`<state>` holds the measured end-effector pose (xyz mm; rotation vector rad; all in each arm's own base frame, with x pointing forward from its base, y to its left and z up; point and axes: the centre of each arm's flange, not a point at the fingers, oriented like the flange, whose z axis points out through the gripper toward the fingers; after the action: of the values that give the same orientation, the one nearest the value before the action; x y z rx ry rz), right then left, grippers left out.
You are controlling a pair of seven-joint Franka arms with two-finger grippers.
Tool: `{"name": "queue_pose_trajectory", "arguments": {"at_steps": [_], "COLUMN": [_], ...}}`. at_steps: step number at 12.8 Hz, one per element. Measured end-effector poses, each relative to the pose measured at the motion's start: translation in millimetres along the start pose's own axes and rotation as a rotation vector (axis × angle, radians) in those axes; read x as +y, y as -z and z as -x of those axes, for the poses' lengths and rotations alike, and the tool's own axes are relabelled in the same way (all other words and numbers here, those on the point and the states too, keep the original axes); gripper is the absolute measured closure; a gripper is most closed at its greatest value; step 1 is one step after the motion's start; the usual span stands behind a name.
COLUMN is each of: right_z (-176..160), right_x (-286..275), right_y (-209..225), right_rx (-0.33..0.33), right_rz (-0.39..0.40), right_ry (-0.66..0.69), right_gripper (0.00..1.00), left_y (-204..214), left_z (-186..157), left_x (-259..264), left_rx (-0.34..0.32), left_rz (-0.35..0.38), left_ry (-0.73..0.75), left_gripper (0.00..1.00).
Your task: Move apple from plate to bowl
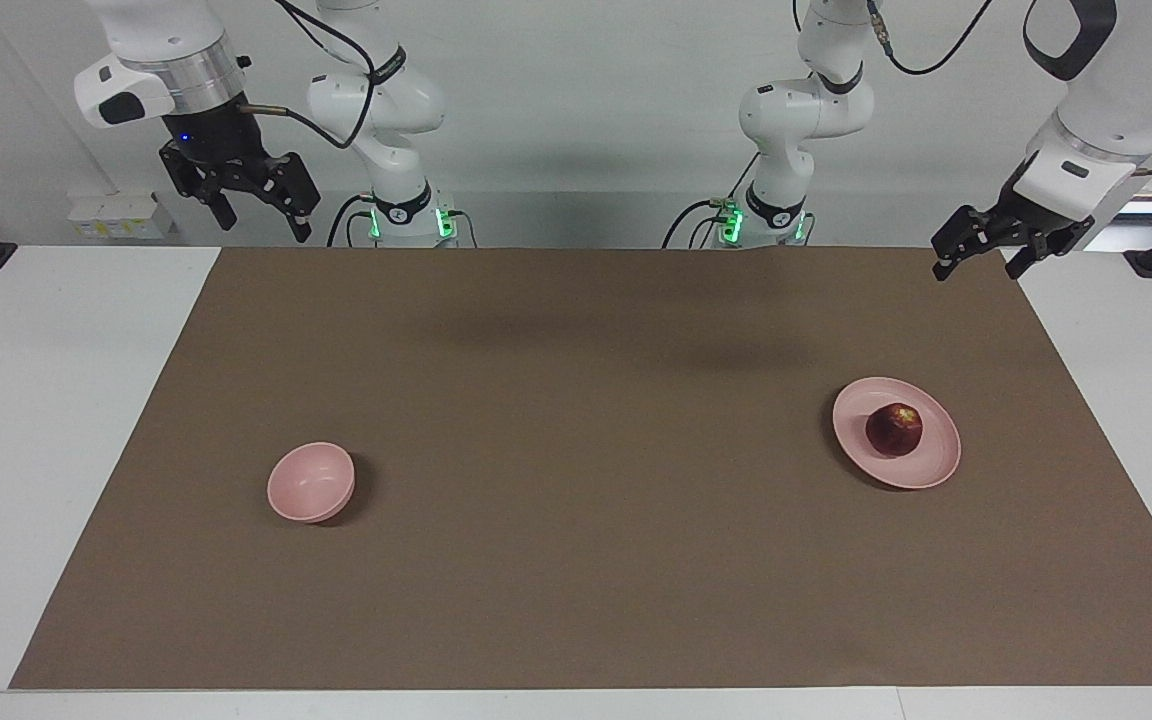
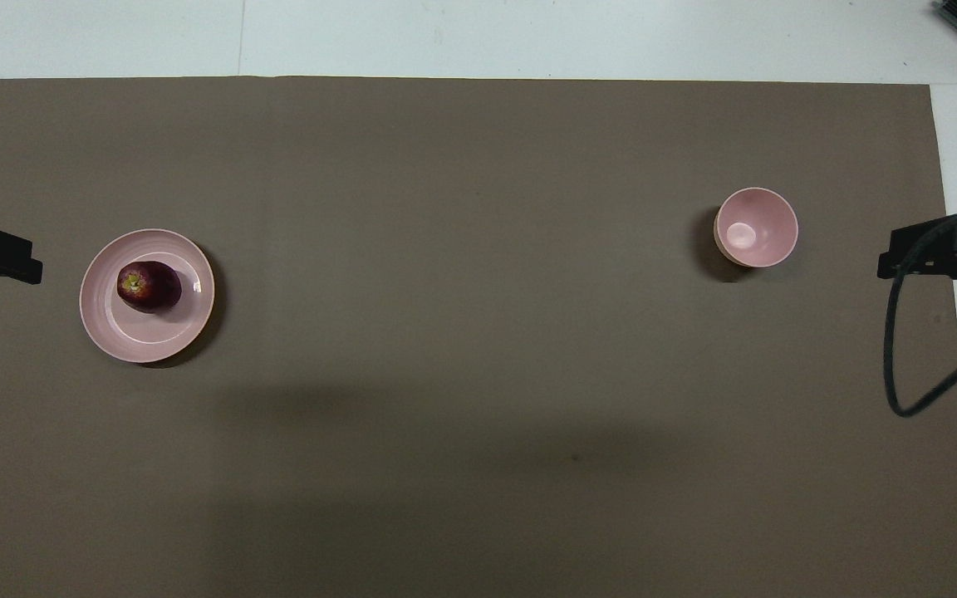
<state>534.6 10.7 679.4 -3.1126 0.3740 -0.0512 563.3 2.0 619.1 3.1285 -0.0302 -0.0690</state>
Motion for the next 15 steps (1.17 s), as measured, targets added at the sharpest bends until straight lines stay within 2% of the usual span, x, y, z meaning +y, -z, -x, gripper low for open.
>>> {"name": "queue_pose_trajectory", "arguments": {"at_steps": [6,10,13,15], "right_z": [1,1,1,1], "right_x": [-1,0,-1,-1], "right_y": [0,0,0,0], "right_rx": [-0.002,-0.004,-0.004,-0.004], "right_rz": [0.000,0.001,0.001,0.001], "right_ry": [0.003,0.001,0.003,0.002], "right_gripper": [0.00,0.00,0.00,0.00], "left_y": [-91,-180,-236,-257], "left_z": [-25,-40,-38,-31], "left_x": [-15,-33,-31,-28], "left_rx": [0.029,0.047,0.063,0.069], "left_rz": [0.001,0.004,0.005,0.005], "left_ry": [-0.026,-0.019,-0.022,-0.023], "left_gripper": [0.00,0.00,0.00,0.00]}}
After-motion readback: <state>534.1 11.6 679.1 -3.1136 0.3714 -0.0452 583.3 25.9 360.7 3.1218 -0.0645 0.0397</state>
